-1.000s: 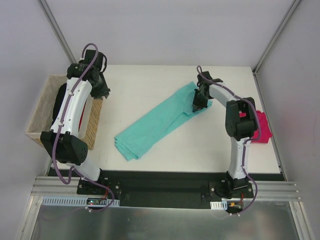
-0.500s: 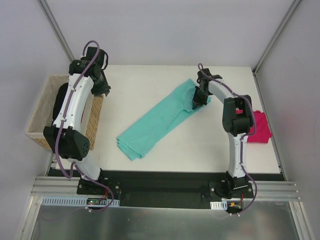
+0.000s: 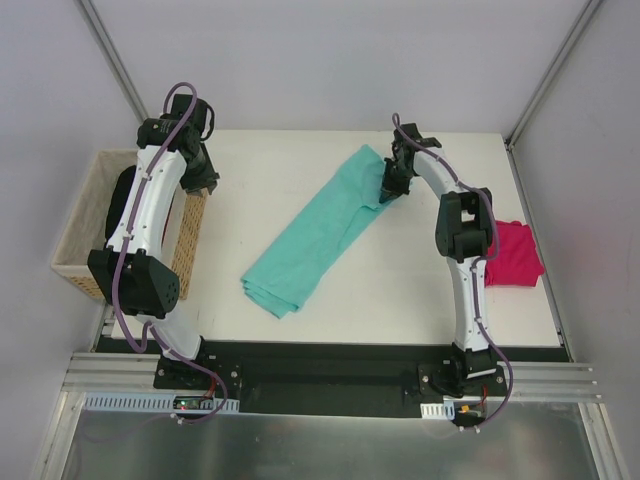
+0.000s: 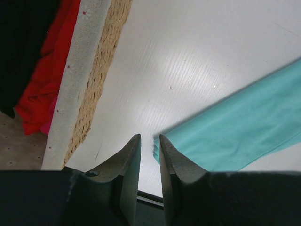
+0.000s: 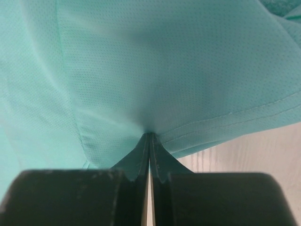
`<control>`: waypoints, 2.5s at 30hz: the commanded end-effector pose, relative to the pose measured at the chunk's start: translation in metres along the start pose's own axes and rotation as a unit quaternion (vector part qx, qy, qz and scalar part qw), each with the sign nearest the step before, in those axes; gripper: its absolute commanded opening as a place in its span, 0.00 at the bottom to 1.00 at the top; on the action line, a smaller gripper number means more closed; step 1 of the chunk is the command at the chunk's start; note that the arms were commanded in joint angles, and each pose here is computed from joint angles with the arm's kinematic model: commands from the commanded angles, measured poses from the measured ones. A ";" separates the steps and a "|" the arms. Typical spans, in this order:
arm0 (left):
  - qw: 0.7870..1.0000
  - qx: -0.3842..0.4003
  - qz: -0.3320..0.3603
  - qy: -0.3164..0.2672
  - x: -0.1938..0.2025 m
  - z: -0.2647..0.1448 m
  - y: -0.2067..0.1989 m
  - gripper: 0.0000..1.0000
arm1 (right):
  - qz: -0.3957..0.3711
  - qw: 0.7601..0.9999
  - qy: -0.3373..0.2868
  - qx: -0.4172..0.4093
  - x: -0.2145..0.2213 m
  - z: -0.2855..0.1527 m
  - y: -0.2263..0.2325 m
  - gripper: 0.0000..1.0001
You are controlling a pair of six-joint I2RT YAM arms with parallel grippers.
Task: Fold and stack the t-shirts
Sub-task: Rotate the tshirt 90 degrees
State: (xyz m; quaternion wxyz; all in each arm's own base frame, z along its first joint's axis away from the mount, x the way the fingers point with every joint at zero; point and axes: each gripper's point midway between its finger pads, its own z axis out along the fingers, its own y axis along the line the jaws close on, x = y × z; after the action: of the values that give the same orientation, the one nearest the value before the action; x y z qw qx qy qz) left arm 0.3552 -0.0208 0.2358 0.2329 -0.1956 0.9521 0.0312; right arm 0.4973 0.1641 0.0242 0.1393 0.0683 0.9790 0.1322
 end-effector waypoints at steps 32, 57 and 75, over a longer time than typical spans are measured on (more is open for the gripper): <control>0.998 -0.031 0.042 0.047 0.045 0.020 0.027 0.21 | -0.197 0.975 -0.092 -0.054 -0.045 -0.057 0.046 0.42; 0.985 -0.038 0.029 0.164 0.131 0.141 0.021 0.00 | -0.167 0.962 -0.197 -0.087 -0.022 -0.208 0.052 0.36; 0.974 -0.038 0.027 0.220 0.185 0.145 0.024 0.00 | -0.157 0.958 -0.206 -0.121 -0.030 -0.217 0.070 0.34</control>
State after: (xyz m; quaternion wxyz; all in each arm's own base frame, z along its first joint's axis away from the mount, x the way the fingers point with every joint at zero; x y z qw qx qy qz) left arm 0.2617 -0.0297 0.0195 0.0133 -0.1782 0.9828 0.0474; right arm 0.4672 0.1686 0.2147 0.3247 -0.0768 0.9235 0.1890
